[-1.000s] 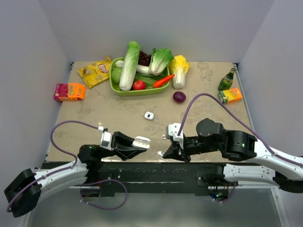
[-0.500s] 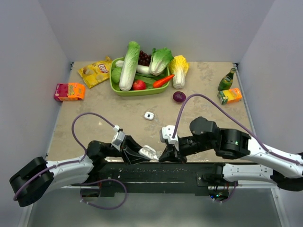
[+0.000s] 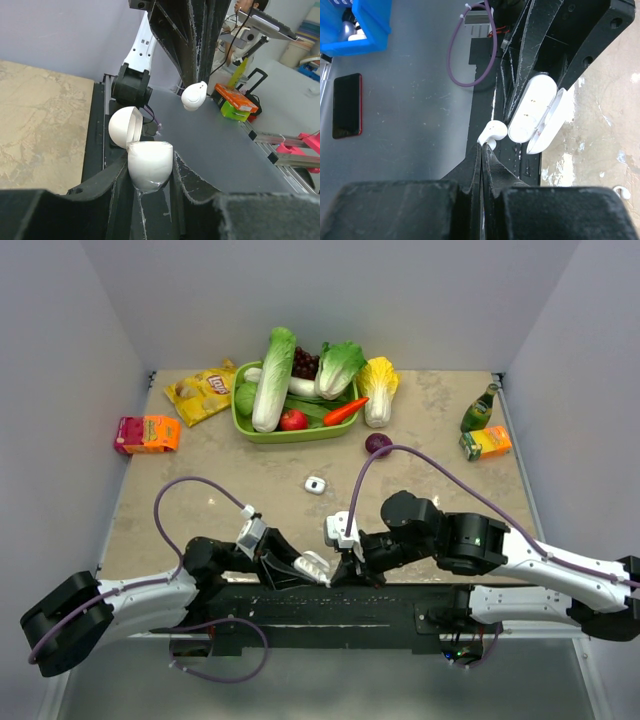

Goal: Insert the wireless bluetooth earbuds into the charging case
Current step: Place the earbud in the charging case.

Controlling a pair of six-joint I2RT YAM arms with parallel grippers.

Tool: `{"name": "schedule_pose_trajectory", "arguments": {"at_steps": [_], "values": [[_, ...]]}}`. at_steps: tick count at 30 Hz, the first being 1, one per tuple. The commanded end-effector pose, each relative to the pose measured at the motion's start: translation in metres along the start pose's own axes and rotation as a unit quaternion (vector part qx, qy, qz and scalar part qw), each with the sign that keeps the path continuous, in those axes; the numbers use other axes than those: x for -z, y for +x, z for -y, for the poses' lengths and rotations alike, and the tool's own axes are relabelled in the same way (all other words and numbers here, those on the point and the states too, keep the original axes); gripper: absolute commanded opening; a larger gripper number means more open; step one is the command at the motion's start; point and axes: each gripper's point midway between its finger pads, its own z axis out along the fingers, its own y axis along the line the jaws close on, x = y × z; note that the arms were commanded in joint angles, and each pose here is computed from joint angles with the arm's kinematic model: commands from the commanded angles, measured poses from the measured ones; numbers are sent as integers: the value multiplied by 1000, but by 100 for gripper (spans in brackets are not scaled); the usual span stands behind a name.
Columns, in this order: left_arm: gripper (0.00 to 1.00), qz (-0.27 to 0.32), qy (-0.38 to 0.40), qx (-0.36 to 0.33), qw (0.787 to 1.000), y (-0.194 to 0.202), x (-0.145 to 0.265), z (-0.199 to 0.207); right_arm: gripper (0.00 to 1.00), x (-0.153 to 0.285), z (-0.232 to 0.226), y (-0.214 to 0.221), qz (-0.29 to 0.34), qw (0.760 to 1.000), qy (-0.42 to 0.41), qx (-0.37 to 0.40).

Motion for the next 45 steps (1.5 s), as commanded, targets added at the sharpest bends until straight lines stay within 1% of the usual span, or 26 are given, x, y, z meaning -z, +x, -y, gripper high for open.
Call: {"name": "schedule_pose_trajectory", "arguments": {"at_steps": [1,10,24,36,45], "values": [[0,86,82,-111,987,-53,-7,38,0,-3,-4,-8,18,1000,-13,14],[0,98,109,-127,981,-57,-10,51,0,-10,-3,-5,9,1000,-17,10],[0,127,121,-161,971,-74,-7,64,0,-15,-5,3,-2,1000,-23,4],[0,129,143,-161,968,-74,-8,71,0,-14,-1,1,7,1000,-8,9],[0,143,153,-171,963,-77,-5,79,0,-13,2,2,10,1000,2,8]]}}
